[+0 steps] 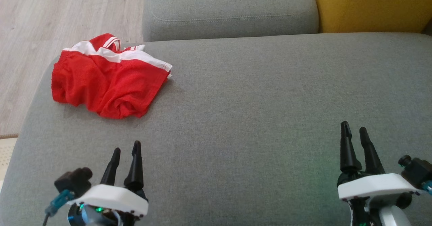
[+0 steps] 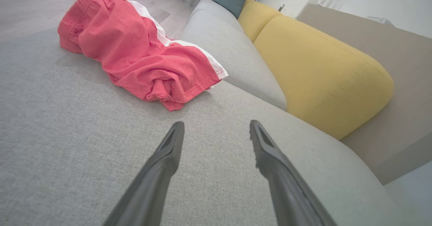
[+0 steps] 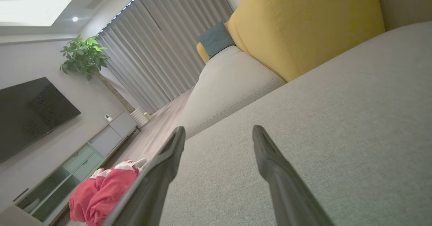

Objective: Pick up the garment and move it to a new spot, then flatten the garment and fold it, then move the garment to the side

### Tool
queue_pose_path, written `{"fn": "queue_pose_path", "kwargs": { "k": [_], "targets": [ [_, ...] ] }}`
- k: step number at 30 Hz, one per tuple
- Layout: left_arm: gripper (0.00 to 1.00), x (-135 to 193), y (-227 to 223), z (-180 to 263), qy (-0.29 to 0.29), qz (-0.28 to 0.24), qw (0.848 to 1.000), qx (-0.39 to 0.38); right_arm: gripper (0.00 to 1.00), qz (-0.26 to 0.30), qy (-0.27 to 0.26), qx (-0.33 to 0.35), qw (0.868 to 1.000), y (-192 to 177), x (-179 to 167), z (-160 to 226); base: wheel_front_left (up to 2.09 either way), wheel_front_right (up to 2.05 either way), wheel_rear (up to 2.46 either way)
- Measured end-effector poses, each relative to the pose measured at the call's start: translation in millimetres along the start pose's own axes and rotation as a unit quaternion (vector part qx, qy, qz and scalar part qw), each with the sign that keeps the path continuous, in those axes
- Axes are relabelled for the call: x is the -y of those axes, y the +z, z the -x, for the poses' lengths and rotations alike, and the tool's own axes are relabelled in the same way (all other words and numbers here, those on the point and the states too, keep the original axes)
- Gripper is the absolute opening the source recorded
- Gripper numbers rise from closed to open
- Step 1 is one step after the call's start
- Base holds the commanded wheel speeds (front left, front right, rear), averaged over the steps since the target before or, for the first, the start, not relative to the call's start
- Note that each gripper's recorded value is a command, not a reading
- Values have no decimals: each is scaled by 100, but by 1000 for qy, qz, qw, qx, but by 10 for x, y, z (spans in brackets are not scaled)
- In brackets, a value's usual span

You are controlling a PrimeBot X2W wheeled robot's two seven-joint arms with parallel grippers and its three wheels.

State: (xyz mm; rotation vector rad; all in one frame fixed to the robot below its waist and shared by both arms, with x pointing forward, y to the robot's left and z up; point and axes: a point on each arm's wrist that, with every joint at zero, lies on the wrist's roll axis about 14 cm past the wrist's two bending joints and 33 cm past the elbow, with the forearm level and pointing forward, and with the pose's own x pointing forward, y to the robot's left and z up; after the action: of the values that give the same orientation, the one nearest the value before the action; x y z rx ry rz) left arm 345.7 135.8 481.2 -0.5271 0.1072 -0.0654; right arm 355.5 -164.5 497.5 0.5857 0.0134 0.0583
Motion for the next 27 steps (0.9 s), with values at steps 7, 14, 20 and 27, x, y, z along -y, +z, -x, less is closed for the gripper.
{"fn": "queue_pose_path", "kwargs": {
  "k": [7, 14, 20, 27],
  "targets": [
    [100, 10, -57, 53, -4, -44, 999, -2, 100, 46, 9, 0, 999, -17, -37, 2, 0, 0, 0],
    [100, 56, -26, 56, -11, -88, 996, 10, 100, 91, 9, -13, 996, -113, -3, 20, 0, 0, 0],
    [100, 116, -6, 59, -20, -123, 992, 20, 100, 129, 11, -25, 991, -199, 20, 39, 0, 0, 0],
    [100, 147, 20, 62, -26, -163, 986, 31, 100, 170, 21, -30, 985, -249, 1, 45, 0, 0, 0]
  ]
}}
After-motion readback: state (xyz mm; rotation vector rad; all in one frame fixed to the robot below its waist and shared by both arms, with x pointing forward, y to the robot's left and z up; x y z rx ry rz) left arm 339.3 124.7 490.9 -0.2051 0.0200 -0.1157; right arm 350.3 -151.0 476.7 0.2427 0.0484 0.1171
